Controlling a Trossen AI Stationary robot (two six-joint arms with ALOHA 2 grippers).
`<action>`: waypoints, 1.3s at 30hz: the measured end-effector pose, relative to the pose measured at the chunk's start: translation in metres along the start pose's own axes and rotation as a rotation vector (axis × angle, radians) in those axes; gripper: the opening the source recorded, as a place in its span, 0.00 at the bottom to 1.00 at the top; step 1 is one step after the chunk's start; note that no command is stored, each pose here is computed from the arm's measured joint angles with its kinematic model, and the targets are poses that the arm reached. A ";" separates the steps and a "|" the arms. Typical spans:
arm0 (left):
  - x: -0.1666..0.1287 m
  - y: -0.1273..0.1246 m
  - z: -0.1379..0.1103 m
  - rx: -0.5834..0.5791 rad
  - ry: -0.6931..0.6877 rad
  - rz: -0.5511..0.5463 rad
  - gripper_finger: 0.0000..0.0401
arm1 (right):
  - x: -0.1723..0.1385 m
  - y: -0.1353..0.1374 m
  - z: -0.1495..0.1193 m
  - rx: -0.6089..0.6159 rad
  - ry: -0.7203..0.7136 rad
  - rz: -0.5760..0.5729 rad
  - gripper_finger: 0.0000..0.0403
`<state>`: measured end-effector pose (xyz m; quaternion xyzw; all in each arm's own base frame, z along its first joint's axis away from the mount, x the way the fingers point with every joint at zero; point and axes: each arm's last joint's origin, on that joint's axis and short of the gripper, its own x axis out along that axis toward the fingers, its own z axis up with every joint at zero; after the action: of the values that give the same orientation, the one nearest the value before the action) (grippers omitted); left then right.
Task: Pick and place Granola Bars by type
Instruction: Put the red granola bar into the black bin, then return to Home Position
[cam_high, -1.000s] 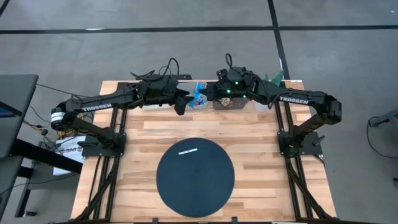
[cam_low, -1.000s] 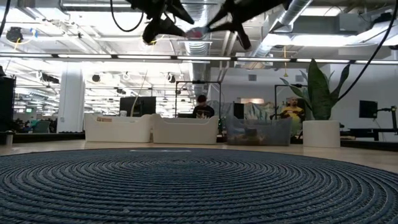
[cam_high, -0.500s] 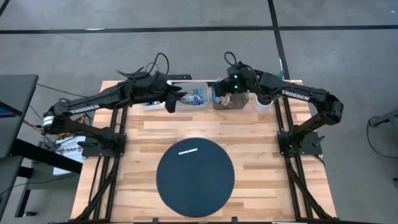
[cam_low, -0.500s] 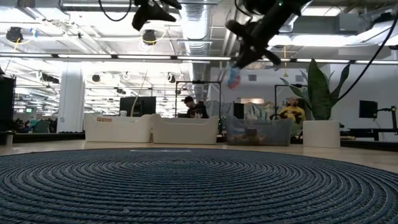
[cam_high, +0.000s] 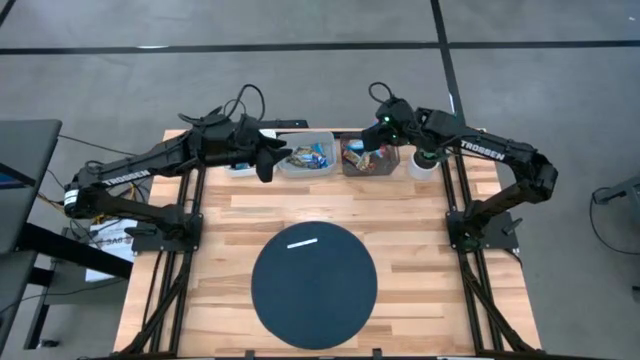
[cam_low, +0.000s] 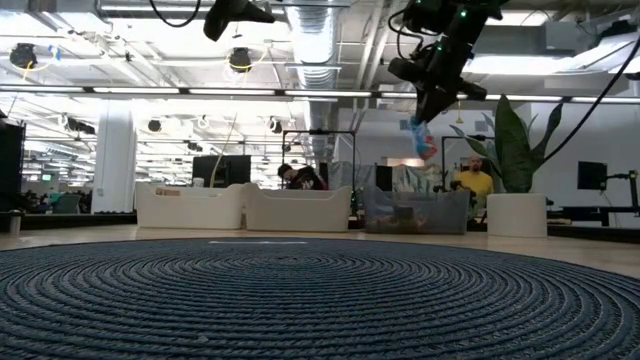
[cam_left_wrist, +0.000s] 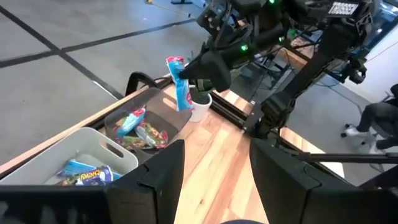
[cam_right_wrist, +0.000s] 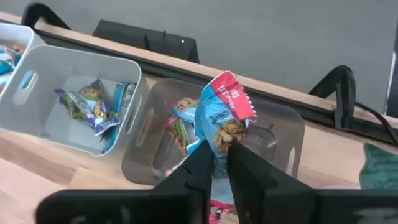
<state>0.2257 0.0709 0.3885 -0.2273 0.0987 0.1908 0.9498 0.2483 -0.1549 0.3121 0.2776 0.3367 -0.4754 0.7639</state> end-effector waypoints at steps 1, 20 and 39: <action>0.000 0.000 0.000 0.000 0.005 -0.002 0.43 | 0.000 -0.001 0.000 -0.004 0.008 0.003 0.10; 0.000 0.000 -0.007 -0.025 0.103 -0.075 0.43 | -0.006 0.011 -0.004 -0.147 0.109 0.274 0.52; -0.002 -0.024 -0.017 -0.040 0.092 -0.067 0.43 | -0.149 -0.031 -0.124 -0.286 -0.453 1.151 0.37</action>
<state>0.2314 0.0427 0.3834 -0.2577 0.1306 0.1502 0.9455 0.1415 0.0055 0.3485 0.2018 0.0235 0.0142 0.9790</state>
